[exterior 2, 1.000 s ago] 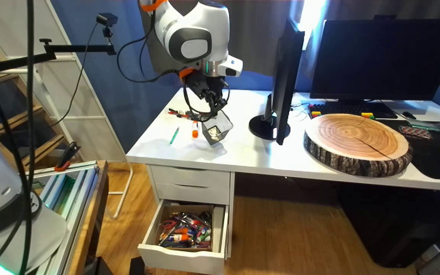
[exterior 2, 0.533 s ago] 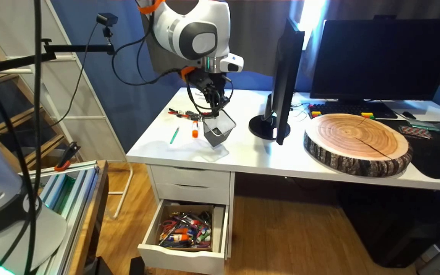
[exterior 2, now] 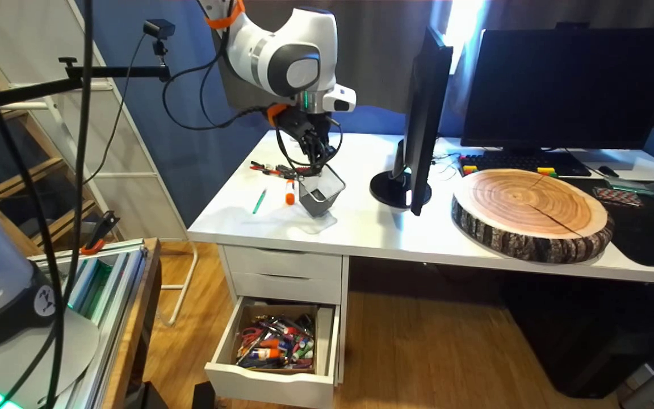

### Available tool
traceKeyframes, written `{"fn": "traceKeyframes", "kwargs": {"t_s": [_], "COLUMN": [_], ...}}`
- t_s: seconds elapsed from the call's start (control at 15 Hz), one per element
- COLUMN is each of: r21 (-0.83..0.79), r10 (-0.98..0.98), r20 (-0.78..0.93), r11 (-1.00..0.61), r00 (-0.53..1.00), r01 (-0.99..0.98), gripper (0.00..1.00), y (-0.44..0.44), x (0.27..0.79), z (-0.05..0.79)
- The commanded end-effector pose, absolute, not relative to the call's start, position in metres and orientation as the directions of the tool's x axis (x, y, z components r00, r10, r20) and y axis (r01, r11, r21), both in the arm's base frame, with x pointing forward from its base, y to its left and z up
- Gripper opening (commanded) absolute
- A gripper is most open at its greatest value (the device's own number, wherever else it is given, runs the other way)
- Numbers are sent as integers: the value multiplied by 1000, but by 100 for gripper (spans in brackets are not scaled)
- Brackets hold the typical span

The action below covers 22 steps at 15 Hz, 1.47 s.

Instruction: Place the basket upright then pick up the green pen and glue stick from the counter and put them in the basket

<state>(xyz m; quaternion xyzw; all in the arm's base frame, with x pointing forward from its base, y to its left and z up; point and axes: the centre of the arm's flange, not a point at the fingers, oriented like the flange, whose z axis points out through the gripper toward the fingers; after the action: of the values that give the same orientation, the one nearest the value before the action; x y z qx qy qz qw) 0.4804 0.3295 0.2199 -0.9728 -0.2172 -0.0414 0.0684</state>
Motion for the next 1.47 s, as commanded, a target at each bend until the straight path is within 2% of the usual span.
{"fn": "traceKeyframes", "kwargs": {"t_s": [0.0,0.07,0.13,0.67,0.8,1.2,1.4], "r21": [-77,-73,-81,-98,-97,-59,-103], "r10": [401,402,402,418,437,681,787], "r20": [137,140,136,191,208,168,125], "r11": [-907,-907,-907,-892,-881,-715,-595], "r00": [906,905,906,888,875,713,604], "r01": [414,415,414,441,463,697,797], "gripper": [3,32,32,88,99,100,100], "y": [336,337,338,351,356,393,413], "x": [488,489,489,480,477,455,438], "z": [210,208,206,243,260,278,267]}}
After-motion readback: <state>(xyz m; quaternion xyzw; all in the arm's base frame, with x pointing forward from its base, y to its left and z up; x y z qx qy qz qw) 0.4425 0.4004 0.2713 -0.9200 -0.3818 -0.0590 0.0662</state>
